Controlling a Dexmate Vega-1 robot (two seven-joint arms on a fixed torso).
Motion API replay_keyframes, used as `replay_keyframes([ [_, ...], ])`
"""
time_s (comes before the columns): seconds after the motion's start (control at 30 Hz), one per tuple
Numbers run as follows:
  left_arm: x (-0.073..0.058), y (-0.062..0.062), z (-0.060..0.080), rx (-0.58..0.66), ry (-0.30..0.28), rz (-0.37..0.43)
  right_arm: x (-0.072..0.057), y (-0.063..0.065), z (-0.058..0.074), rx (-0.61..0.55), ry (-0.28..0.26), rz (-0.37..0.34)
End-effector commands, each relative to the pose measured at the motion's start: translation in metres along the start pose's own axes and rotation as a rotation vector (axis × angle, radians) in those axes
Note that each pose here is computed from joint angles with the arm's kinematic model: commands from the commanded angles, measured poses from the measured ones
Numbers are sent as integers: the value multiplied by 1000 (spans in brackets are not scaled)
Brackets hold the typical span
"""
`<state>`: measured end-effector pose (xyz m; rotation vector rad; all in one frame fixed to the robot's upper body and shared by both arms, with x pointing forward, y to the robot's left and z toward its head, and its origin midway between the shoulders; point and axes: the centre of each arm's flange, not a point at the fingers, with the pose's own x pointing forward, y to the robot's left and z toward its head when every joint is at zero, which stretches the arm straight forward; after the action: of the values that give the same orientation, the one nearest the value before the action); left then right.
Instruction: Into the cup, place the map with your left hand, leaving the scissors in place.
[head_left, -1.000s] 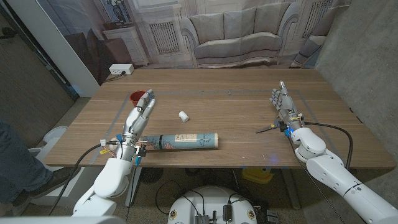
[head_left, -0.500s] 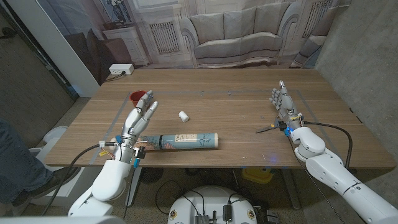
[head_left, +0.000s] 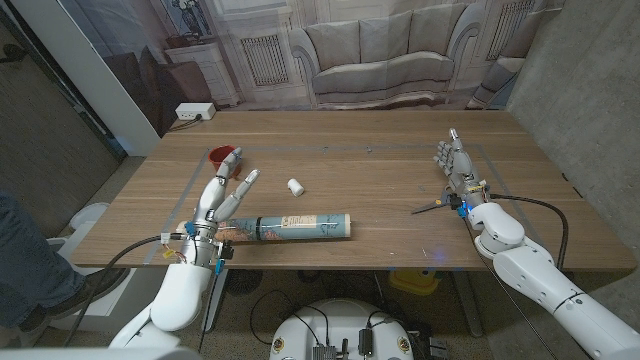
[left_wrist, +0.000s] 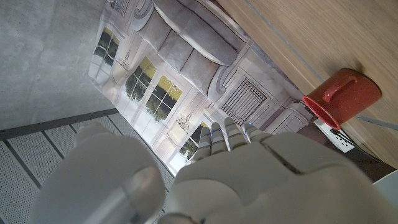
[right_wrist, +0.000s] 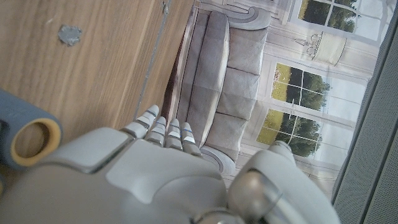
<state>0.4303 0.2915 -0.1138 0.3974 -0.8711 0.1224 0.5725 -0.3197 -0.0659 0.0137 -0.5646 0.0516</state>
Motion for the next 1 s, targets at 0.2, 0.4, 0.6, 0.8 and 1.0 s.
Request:
replay_keyframes([
  [0.2,-2,-3,5,154,-12,35,-2,1,4,1,-5,-7],
  [0.4,0,-4,5,201,-8,26,-1,0,6,-6,-6,-12],
  [0.6,0,-4,5,241,-4,28,1,1,8,-8,-6,-9],
  [0.8,-1,-3,7,280,-1,18,5,4,12,-10,-13,-4],
  [1.0,-3,0,11,325,3,15,8,6,14,-12,-13,-1],
])
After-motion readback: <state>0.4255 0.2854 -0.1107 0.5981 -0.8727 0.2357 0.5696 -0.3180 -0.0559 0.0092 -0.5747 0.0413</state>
